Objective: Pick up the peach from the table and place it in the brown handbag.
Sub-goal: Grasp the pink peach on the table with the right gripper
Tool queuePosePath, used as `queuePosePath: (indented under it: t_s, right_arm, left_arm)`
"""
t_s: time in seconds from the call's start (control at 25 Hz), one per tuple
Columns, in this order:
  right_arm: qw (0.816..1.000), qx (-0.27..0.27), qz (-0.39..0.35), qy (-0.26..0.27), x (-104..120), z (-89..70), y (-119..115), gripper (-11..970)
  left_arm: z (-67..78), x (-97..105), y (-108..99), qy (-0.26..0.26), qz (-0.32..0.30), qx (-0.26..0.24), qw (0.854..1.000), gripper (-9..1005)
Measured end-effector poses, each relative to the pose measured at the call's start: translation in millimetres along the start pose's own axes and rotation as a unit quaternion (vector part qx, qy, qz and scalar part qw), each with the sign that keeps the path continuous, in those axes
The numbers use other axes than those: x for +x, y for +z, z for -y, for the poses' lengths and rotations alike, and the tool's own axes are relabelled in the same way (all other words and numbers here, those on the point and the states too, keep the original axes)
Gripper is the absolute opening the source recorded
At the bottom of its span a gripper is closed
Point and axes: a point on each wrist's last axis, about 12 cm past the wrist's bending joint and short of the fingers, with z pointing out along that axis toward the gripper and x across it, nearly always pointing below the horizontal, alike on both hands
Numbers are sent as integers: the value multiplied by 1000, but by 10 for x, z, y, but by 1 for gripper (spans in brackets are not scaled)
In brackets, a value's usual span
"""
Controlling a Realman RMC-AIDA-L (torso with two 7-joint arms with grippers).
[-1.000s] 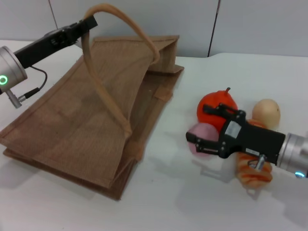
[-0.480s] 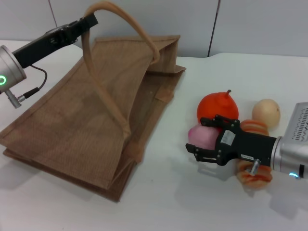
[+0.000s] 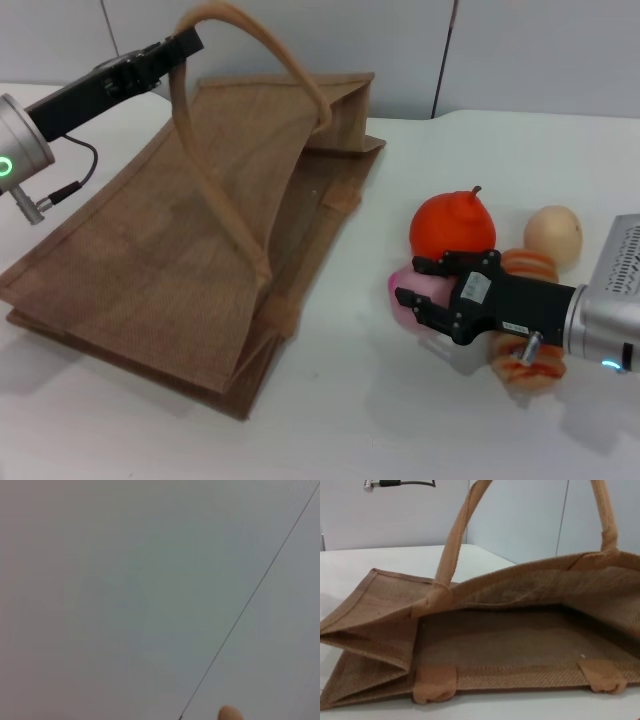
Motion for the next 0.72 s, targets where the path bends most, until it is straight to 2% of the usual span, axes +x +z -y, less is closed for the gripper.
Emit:
queuePosePath:
  t_s: [0.16, 0.36, 0.72]
  right_arm:
    - [1000, 3, 1, -1, 7, 1, -9, 487]
    - [1000, 6, 3, -1, 10, 3, -13, 395]
    - [1000, 1, 17, 1, -5, -16, -35, 325]
  left_arm:
    - [0, 0, 0, 0, 0, 0, 1000, 132]
    - [-2, 5, 2, -1, 0, -2, 1000, 132]
    - [4, 9, 4, -1, -1, 0, 1000, 131]
